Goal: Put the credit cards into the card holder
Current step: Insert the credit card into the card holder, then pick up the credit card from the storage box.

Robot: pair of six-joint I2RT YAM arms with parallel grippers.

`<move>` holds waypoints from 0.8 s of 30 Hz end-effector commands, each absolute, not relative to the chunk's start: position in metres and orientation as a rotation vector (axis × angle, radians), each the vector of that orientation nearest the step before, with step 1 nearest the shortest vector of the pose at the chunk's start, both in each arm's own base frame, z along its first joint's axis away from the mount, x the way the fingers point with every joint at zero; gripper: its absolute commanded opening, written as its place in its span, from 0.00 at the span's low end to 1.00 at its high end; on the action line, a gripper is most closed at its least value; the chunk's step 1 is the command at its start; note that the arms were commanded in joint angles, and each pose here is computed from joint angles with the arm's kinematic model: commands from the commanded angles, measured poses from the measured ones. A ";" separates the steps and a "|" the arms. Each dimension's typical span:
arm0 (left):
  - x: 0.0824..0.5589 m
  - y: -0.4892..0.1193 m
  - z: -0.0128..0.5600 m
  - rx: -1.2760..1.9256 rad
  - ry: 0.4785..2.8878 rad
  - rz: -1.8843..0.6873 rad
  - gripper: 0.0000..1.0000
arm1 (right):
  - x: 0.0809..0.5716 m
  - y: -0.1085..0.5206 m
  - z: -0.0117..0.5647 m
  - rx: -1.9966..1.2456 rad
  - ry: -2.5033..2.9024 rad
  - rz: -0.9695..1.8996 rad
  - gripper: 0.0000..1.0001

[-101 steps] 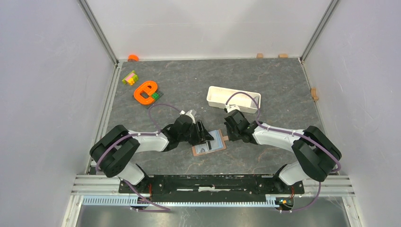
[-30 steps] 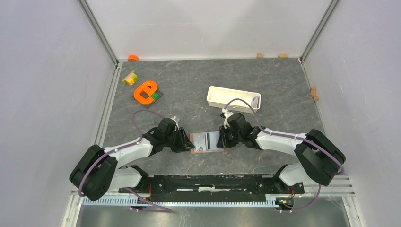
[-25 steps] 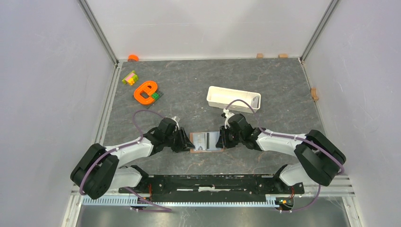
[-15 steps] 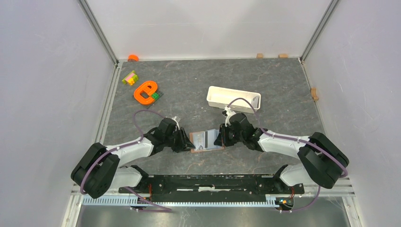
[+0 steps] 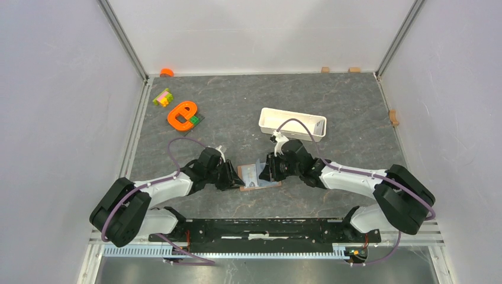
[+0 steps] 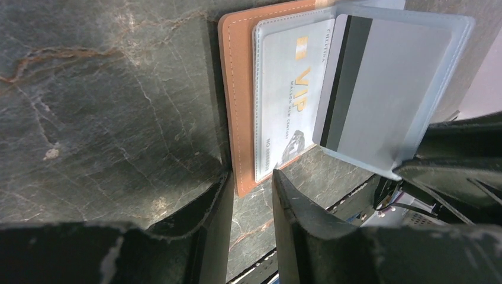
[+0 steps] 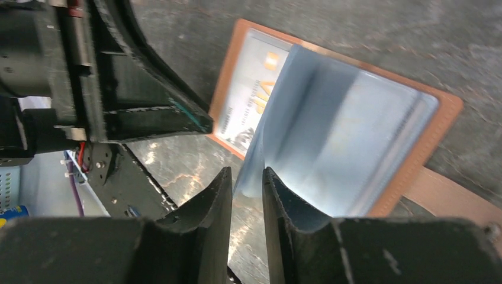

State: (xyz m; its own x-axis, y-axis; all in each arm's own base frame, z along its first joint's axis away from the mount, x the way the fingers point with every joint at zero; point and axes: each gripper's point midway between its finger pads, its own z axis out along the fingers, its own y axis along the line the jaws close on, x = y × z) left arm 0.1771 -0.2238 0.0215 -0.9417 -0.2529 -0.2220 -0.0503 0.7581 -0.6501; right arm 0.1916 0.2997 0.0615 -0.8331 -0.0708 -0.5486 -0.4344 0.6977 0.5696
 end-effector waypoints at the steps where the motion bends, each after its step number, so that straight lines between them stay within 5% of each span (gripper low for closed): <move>1: 0.178 -0.224 0.021 -0.170 2.637 -0.977 0.37 | 0.200 0.330 0.085 -0.482 2.307 1.024 0.32; 12: 0.179 -0.193 0.032 -0.275 2.614 -0.814 0.59 | 0.196 0.355 0.089 -0.576 2.304 1.009 0.46; 24: 0.206 -0.185 0.111 -0.164 2.481 -0.801 0.85 | 0.258 0.268 0.153 -0.515 2.211 0.551 0.81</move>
State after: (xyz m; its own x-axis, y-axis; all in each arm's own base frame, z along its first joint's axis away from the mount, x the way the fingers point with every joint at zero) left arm 0.1876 -0.1808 0.0698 -0.8821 -0.3280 -0.3381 -0.0754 0.8069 -0.5859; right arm 0.2279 0.3145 0.1286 -0.6709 -0.1802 -0.7193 -0.5762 0.7373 0.3527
